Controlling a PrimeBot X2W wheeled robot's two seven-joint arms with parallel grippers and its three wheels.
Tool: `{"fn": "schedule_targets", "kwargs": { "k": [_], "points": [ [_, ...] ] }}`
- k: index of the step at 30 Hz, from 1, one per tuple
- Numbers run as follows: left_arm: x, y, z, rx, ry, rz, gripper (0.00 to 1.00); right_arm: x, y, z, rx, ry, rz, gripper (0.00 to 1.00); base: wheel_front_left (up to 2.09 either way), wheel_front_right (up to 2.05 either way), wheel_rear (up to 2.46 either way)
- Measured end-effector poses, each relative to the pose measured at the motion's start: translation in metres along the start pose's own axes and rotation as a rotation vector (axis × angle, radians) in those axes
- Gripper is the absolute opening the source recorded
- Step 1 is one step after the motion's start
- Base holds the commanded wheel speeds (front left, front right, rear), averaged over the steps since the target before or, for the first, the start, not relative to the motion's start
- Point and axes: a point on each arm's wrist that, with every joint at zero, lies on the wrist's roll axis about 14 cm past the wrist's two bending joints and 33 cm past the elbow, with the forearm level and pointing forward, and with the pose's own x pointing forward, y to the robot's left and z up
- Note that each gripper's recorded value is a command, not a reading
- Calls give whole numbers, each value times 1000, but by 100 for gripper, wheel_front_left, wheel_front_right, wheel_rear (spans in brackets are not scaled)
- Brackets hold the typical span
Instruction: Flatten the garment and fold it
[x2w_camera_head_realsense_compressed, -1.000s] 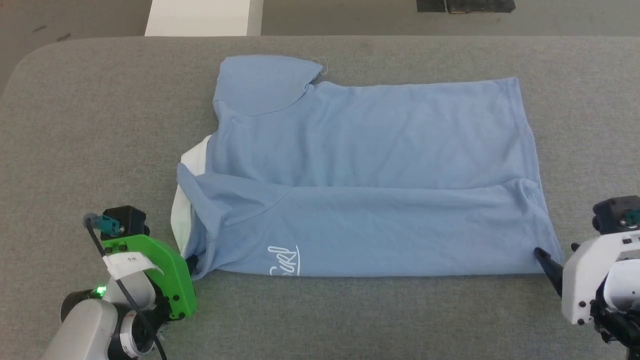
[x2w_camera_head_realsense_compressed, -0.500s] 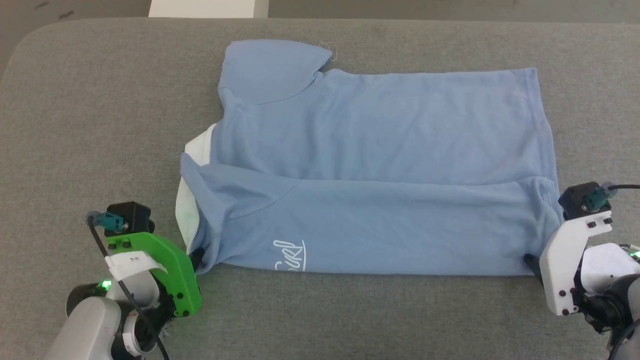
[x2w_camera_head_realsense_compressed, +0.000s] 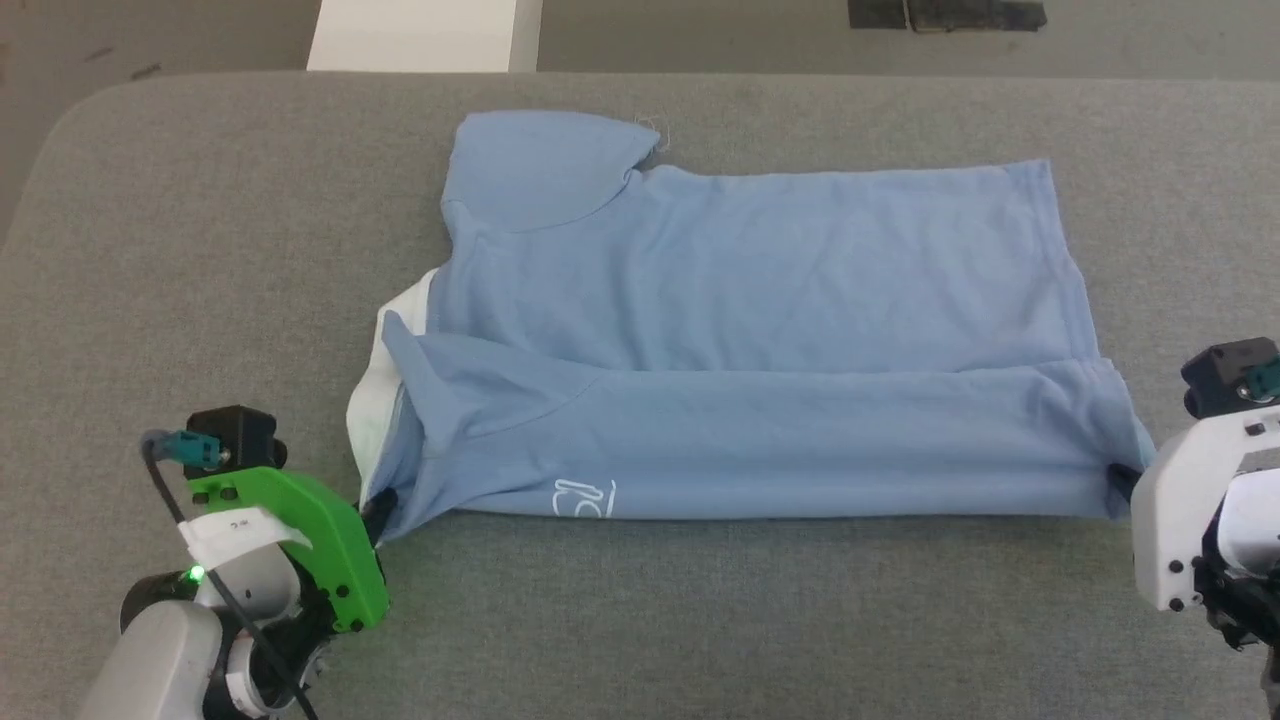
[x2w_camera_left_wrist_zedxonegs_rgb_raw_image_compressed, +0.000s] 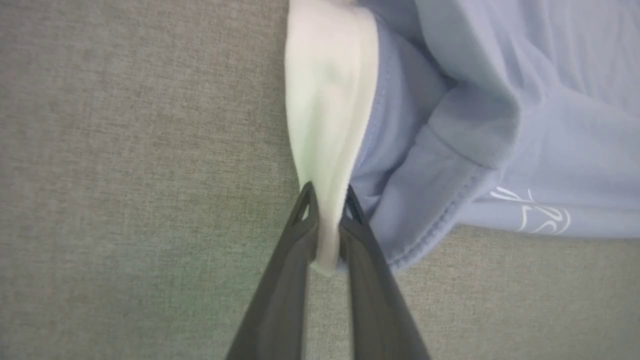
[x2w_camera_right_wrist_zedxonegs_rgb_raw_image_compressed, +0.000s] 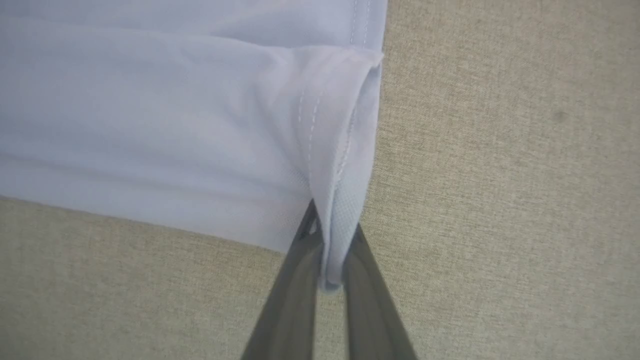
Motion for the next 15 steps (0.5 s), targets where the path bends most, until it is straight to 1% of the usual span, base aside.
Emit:
{"fn": "schedule_targets", "kwargs": {
  "k": [3, 7, 10, 15],
  "points": [
    [-10, 0, 4, 2, -28, 2, 0, -11, -2, -1, 10, -16, 4, 0, 0, 0, 0],
    [-25, 1, -2, 6, -28, 9, 0, -22, -4, -19, 23, 25, 5, 0, 0, 0, 0],
    [-30, 1, -16, -18, 8, 6, 0, -25, -4, -34, 41, 58, 9, 0, 0, 0, 0],
    [-29, 11, -51, -73, 119, 33, 0, -20, 1, -61, 67, 142, 25, 0, 0, 0, 0]
  ]
}}
